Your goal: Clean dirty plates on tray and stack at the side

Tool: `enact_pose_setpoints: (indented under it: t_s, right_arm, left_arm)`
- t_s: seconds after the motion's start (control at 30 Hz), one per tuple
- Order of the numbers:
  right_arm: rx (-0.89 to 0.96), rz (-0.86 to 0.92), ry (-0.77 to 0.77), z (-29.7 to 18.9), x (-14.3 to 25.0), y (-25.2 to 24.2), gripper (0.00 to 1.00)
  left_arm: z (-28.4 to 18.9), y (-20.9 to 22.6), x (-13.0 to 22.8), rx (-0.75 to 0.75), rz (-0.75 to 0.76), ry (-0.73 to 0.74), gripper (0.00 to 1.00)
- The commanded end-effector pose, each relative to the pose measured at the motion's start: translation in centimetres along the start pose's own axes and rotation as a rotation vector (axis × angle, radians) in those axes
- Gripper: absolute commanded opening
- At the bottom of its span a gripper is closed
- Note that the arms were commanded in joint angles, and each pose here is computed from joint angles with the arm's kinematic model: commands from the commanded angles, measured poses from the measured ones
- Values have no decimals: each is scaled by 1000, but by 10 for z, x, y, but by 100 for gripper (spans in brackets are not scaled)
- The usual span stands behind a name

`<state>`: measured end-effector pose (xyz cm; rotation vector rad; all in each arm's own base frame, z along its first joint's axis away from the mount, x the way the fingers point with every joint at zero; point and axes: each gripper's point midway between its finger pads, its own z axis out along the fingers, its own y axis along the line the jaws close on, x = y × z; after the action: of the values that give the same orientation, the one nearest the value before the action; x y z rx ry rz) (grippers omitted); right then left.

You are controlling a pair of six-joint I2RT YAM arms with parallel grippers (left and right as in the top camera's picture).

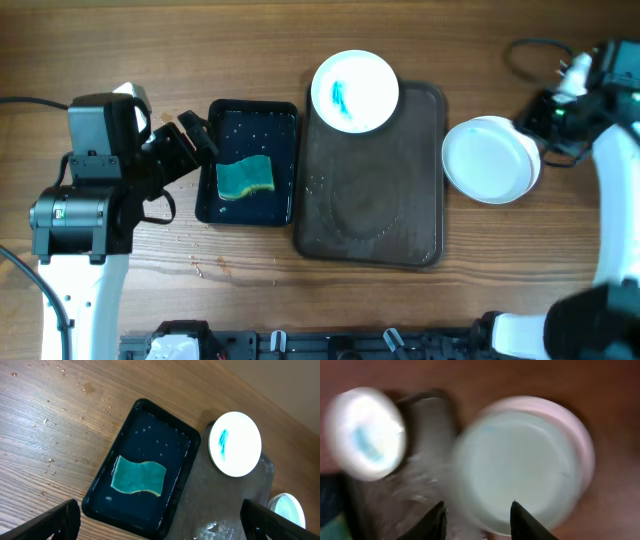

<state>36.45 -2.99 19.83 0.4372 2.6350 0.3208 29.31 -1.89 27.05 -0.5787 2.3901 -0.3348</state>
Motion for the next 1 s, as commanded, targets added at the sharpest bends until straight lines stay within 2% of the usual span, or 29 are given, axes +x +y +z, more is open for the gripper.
enact_pose_setpoints:
  t_s: [0.0, 0.1, 0.13, 0.23, 0.43, 0.53, 0.7, 0.77, 0.87, 0.97]
  right_arm:
    - [-182, -336, 23, -1, 24, 87, 33]
    - [-147, -414, 98, 22, 47, 107, 8]
    - [-102, -398, 118, 31, 52, 104, 4]
    - [61, -315, 203, 71, 65, 79, 4]
    - [96, -249, 428, 133, 93, 42, 4]
    - [124, -214, 453, 138, 93, 23, 4]
    - [230, -75, 413, 132, 76, -16, 4]
    - [172, -47, 421, 131, 75, -12, 4]
    - [-81, -161, 416, 124, 72, 30, 4]
    - [-249, -275, 356, 105, 65, 64, 4]
  left_arm:
    - [-4, -3, -4, 16, -4, -10, 100]
    - [-4, -3, -4, 16, -3, -10, 100]
    - [-4, -3, -4, 16, -3, -10, 100]
    - [-4, -3, -4, 16, -3, -10, 100]
    - [-4, -3, -4, 16, -3, -10, 100]
    - [-4, -3, -4, 16, -3, -10, 100]
    - [-4, -3, -4, 16, -3, -10, 100]
    - [-4, -3, -4, 16, -3, -10, 100]
    - [-4, -3, -4, 16, -3, -10, 100]
    - [-4, -3, -4, 16, -3, -10, 100]
